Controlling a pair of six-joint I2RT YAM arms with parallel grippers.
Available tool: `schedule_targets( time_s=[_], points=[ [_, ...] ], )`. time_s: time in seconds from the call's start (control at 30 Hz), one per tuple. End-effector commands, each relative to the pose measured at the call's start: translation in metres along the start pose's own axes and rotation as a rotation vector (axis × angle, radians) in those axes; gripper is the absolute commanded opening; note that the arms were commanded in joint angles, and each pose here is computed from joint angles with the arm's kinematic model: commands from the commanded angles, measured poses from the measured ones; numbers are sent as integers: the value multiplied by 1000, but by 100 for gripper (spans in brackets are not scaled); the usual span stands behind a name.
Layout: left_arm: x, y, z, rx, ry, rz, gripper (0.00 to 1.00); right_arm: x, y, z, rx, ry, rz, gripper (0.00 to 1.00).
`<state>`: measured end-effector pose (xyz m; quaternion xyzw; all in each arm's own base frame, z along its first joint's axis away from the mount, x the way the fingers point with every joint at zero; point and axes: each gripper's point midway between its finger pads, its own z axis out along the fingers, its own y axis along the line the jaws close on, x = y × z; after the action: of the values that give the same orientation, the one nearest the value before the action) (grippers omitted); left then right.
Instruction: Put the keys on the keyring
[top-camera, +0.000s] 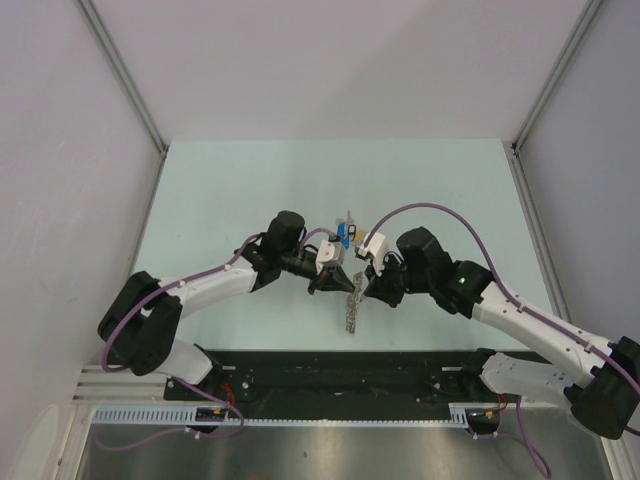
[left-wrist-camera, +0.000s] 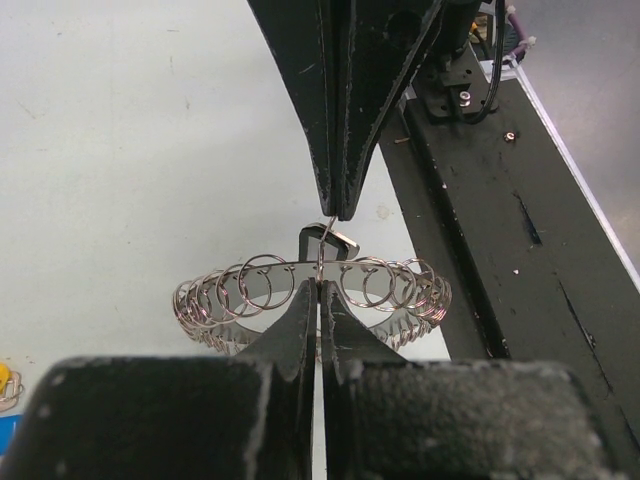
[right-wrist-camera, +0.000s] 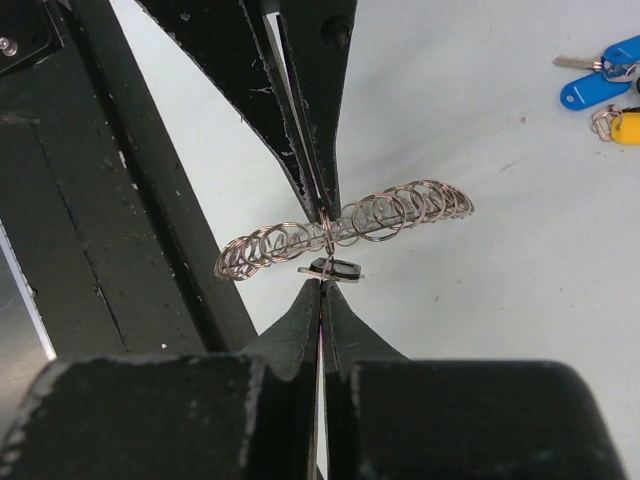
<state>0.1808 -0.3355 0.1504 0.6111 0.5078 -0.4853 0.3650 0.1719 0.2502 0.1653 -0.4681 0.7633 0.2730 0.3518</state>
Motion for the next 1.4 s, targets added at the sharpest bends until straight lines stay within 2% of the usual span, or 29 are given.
schedule_targets(
  time_s=[0.0,1.0,1.37],
  points=[
    [-22,-7,5,68,-41,84,0,-22,1,0,-15,-74,-17,0],
    [-32,-24,10,123,-49,122,0,-26,8,-1,-124,-104,-7,0],
    [-30,-16,12,76,-42,105,1,-23,1,-3,-82,-91,15,0]
  ],
)
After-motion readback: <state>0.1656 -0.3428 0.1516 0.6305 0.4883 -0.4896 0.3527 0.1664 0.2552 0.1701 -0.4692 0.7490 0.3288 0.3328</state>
